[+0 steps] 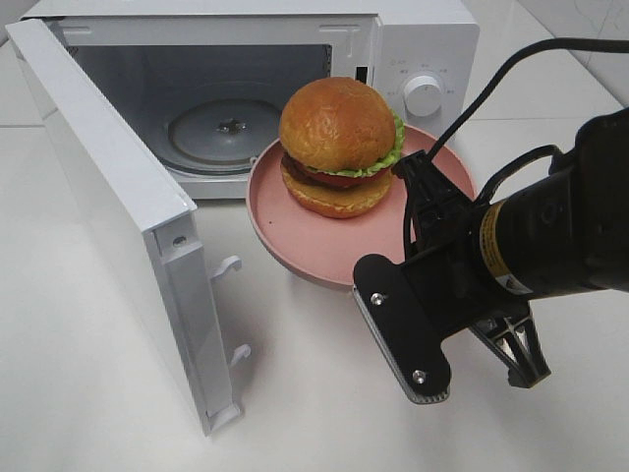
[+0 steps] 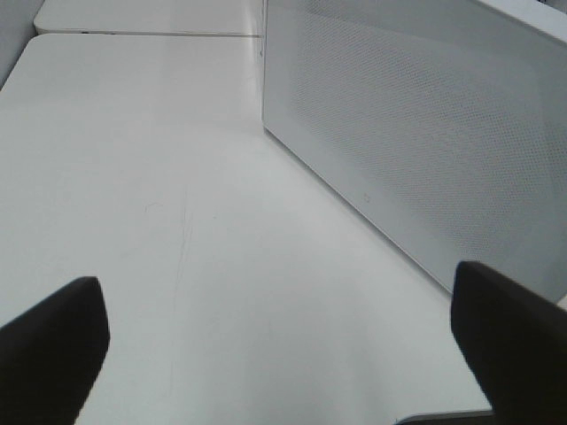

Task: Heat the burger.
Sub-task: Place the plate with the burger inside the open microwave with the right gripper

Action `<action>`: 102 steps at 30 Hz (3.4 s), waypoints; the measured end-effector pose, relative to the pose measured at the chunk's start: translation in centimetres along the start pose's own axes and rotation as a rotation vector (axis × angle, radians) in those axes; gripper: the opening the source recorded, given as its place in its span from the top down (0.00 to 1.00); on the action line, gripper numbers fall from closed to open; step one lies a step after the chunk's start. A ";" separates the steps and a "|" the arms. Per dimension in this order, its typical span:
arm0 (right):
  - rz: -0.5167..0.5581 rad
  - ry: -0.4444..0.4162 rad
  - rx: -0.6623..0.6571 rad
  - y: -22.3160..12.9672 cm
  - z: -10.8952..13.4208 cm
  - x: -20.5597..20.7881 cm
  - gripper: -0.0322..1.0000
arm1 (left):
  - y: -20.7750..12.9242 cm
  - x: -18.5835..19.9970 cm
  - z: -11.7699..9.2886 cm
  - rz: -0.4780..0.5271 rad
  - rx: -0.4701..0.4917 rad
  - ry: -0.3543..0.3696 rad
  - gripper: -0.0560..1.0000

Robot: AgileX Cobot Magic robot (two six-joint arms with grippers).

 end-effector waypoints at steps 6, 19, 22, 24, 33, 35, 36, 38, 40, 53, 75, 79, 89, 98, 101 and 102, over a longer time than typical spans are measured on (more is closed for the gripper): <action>-0.020 0.049 0.042 -0.8 0.1 -0.4 0.92 | 0.0 0.0 0.0 0.000 0.000 0.000 0.01; -0.085 0.134 0.117 -2.4 0.4 -1.0 0.92 | 0.0 0.0 0.0 0.000 0.000 0.000 0.01; -0.114 0.127 0.140 -2.6 0.2 -1.1 0.92 | 0.0 0.0 0.0 0.000 0.000 0.000 0.01; -0.129 0.129 0.145 -2.8 0.1 -1.2 0.92 | 0.0 0.0 0.0 0.000 0.000 0.000 0.01; -0.171 0.141 0.175 -2.8 0.2 -1.2 0.92 | 0.0 0.0 0.0 0.000 0.000 0.000 0.01; -0.173 0.136 0.183 -2.8 0.1 -1.2 0.92 | 0.0 0.0 0.0 0.000 0.000 0.000 0.01; -0.173 0.136 0.183 -2.8 0.1 -1.2 0.92 | 0.0 0.0 0.0 0.000 0.000 0.000 0.01; -0.174 0.132 0.183 -2.8 0.1 -1.2 0.92 | 0.0 0.0 0.0 0.000 0.000 0.000 0.01; -0.177 0.123 0.181 -2.7 0.0 -1.2 0.92 | 0.0 0.0 0.0 0.000 0.000 0.000 0.01; -0.206 0.125 0.200 -1.0 -0.7 -1.6 0.92 | 0.0 0.0 0.0 0.000 0.000 0.000 0.01; -0.229 0.153 0.160 1.3 -3.8 -4.0 0.92 | 0.0 0.0 0.0 0.000 0.000 0.000 0.01; -0.230 0.148 0.152 1.8 -4.8 -4.6 0.92 | 0.0 0.0 0.0 0.000 0.000 0.000 0.01; -0.222 0.181 0.134 2.6 -6.1 -6.1 0.92 | 0.0 0.0 0.0 0.000 0.000 0.000 0.01; -0.227 0.158 0.129 3.3 -7.8 -7.1 0.92 | 0.0 0.0 0.0 0.000 0.000 0.000 0.01; -0.227 0.159 0.128 3.4 -8.0 -7.3 0.92 | 0.0 0.0 0.0 0.000 0.000 0.000 0.01; -0.228 0.156 0.129 3.6 -8.3 -7.5 0.92 | 0.0 0.0 0.0 0.000 0.000 0.000 0.01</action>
Point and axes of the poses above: a point on each arm's last joint axis where the gripper is mounted, x pointing back along that axis away from the gripper, z along the wrist's bending axis when the last joint is at zero, y = z × x, the point moved 4 cm from there along -x, pointing out along that axis toward the gripper, and after that the axes turned 11 degrees about -x, right-handed, at the moved point
